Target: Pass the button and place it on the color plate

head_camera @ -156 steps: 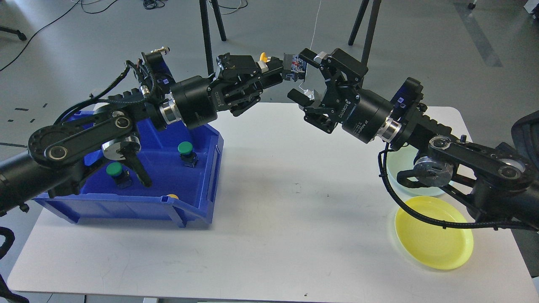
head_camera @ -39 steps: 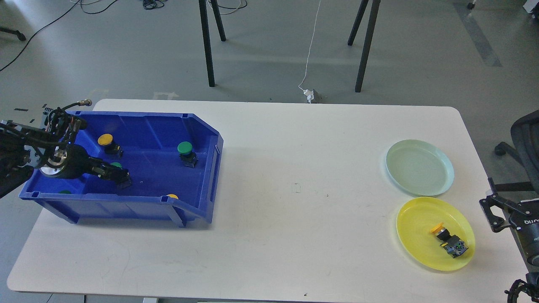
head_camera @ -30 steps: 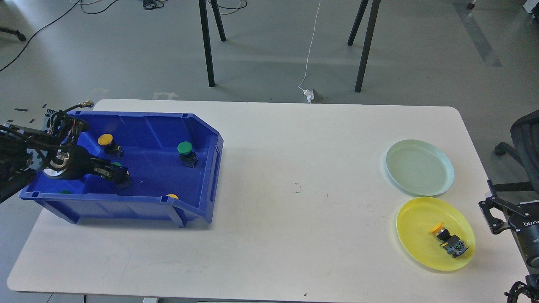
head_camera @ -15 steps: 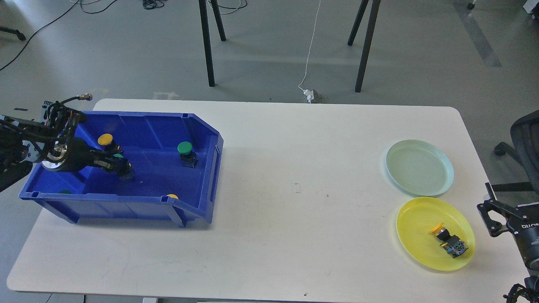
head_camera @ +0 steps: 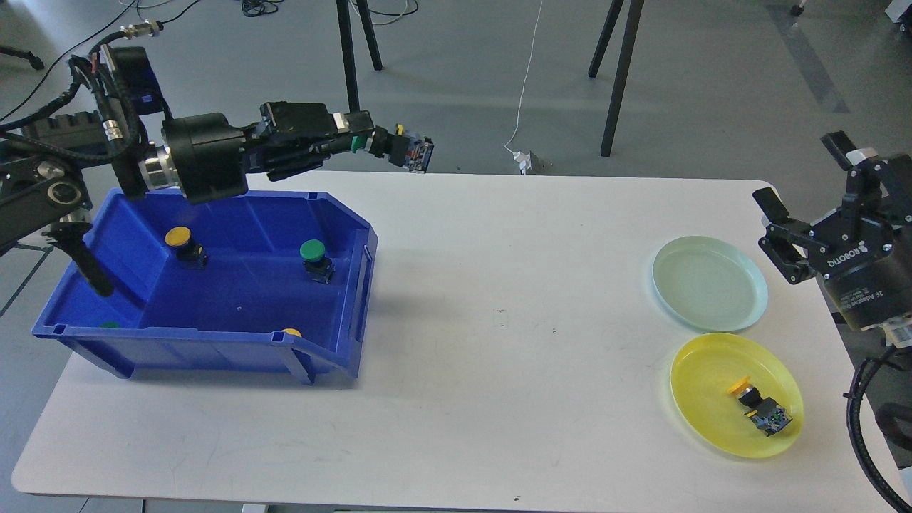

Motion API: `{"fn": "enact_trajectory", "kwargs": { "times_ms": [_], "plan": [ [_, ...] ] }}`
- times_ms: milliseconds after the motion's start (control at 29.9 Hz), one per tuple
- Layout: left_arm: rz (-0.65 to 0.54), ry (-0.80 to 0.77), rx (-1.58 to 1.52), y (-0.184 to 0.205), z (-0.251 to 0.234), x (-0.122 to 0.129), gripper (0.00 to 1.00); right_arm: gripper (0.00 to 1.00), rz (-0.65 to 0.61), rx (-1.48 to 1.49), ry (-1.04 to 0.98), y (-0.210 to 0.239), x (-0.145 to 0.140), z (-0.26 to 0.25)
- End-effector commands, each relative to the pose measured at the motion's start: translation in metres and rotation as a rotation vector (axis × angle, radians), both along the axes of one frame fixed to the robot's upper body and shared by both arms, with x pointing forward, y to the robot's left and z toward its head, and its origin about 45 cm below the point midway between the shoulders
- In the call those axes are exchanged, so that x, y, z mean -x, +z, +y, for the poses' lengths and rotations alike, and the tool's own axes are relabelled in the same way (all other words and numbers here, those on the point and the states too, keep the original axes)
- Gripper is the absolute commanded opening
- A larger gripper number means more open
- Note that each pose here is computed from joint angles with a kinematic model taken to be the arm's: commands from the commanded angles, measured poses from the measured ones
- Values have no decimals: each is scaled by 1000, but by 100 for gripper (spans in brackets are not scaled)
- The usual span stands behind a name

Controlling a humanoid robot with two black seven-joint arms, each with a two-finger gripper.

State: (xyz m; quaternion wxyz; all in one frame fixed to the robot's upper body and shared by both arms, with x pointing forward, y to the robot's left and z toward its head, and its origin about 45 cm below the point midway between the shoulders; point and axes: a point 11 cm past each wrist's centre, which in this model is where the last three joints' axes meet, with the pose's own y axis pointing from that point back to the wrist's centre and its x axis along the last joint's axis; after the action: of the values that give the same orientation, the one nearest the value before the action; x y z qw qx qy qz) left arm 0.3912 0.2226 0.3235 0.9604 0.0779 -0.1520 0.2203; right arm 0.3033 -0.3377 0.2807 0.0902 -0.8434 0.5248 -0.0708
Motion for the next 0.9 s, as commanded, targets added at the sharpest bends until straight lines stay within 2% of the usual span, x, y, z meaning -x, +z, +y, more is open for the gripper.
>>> {"fn": "enact_trajectory", "kwargs": {
  "times_ms": [0,134,368,603,870],
  "plan": [
    [70,-11,73,-19,-24,-3,4,99,-16,85,130,2,-26,52],
    [105,3,87,-36,-30,-5,4,99,30,95,231,-2,-53,91],
    [105,6,89,-37,-30,-6,4,99,240,-305,298,-30,-76,159],
    [106,7,88,-38,-30,-6,5,99,354,-409,465,-41,-69,192],
    [108,5,85,-39,-30,-6,5,99,379,-445,560,-35,-66,199]
  ]
}}
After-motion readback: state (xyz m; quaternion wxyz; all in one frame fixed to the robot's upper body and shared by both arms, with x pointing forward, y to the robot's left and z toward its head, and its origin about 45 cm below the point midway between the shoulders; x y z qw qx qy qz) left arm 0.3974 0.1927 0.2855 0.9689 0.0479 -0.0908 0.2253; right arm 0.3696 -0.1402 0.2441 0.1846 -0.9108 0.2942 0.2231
